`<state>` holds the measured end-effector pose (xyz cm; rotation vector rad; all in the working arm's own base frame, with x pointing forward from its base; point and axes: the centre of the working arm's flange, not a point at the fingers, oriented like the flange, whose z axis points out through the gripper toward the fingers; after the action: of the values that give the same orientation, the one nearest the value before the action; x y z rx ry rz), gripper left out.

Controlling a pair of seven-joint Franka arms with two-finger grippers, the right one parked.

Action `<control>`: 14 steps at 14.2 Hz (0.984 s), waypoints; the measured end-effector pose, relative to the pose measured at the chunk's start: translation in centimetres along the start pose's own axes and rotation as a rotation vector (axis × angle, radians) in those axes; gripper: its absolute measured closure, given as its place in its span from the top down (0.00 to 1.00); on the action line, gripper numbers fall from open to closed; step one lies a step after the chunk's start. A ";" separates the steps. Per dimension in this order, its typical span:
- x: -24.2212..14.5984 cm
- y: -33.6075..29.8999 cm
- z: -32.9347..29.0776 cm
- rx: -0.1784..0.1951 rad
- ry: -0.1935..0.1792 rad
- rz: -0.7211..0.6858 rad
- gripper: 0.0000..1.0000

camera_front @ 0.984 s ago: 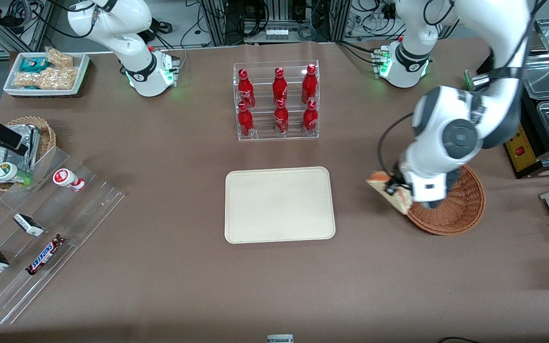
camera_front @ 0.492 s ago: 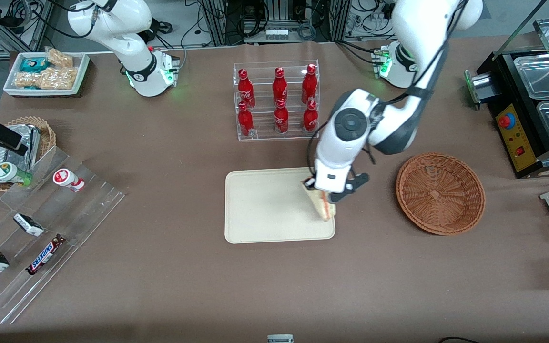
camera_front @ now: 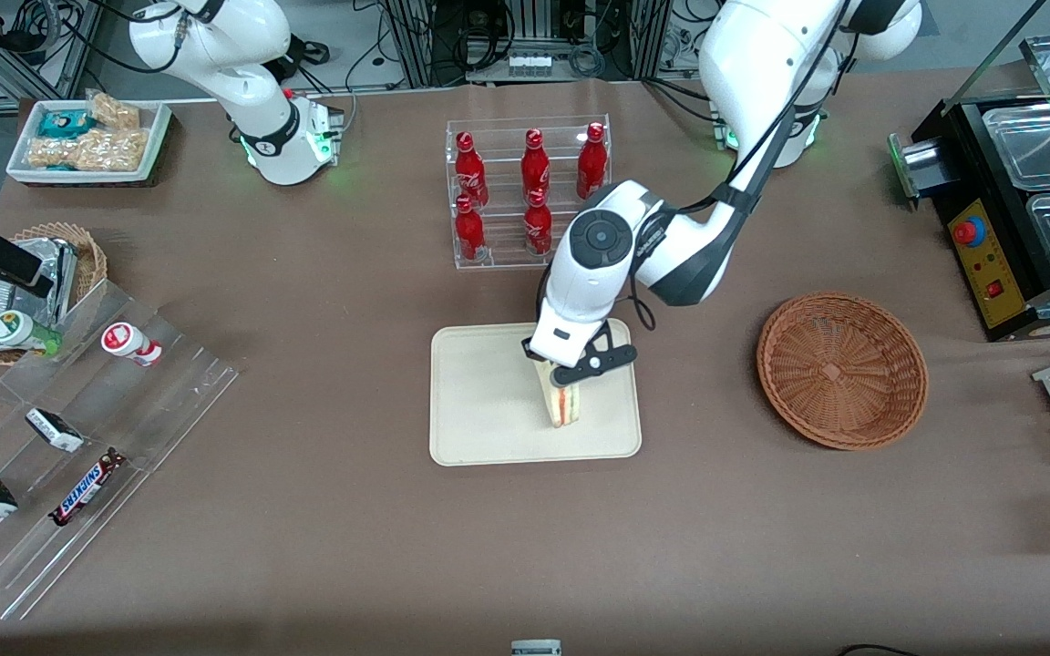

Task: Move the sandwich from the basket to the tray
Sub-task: 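Lift the sandwich and carry it with the left gripper over the tray, then lower the sandwich onto the tray and open the left gripper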

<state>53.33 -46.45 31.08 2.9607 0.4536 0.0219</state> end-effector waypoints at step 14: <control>-2.6 2.3 5.1 0.023 -0.044 0.086 0.58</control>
<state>51.74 -50.16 26.37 2.9944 0.3224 -0.0394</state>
